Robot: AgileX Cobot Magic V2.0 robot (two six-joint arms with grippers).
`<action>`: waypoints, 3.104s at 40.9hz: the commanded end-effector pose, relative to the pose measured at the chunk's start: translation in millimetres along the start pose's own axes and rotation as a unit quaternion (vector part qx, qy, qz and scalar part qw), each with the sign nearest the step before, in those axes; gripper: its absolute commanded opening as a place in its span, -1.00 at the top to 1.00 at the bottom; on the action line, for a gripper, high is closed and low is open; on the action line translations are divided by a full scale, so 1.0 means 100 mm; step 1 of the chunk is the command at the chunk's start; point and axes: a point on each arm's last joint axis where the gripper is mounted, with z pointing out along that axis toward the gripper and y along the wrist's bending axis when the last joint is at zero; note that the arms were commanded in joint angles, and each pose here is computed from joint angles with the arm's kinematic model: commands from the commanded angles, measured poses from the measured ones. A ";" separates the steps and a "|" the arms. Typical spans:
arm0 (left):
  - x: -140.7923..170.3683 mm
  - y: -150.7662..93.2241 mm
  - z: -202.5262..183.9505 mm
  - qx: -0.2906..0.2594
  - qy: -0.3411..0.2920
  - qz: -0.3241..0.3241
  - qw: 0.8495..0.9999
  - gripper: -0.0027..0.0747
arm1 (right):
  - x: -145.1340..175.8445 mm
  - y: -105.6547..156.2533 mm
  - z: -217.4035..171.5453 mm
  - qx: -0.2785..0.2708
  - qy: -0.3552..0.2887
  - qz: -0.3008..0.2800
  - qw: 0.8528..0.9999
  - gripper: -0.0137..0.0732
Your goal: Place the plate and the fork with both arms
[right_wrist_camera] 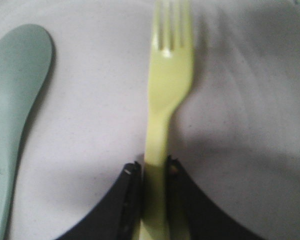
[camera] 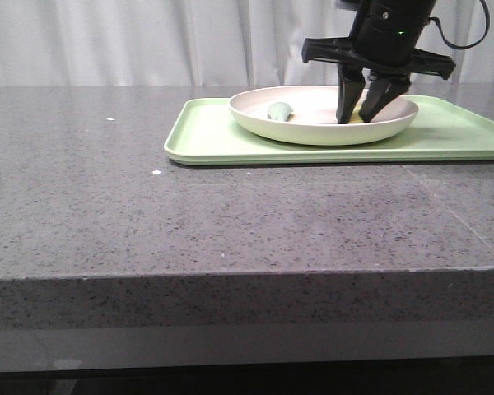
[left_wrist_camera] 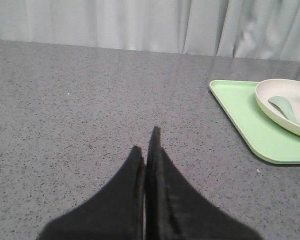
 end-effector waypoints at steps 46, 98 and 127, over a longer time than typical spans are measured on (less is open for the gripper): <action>-0.14 -0.03 -0.02 0.011 -0.046 0.004 0.999 0.98 | -0.44 -0.82 -1.02 0.099 -0.028 0.025 0.994 0.63; -0.14 -0.03 -0.02 0.011 -0.046 0.004 0.999 0.98 | -0.37 -0.73 -1.61 0.091 -0.092 0.000 0.992 0.65; -0.14 -0.03 -0.02 0.011 -0.046 0.004 0.999 0.98 | 0.60 -0.33 -2.85 0.045 -0.191 -0.064 0.978 0.83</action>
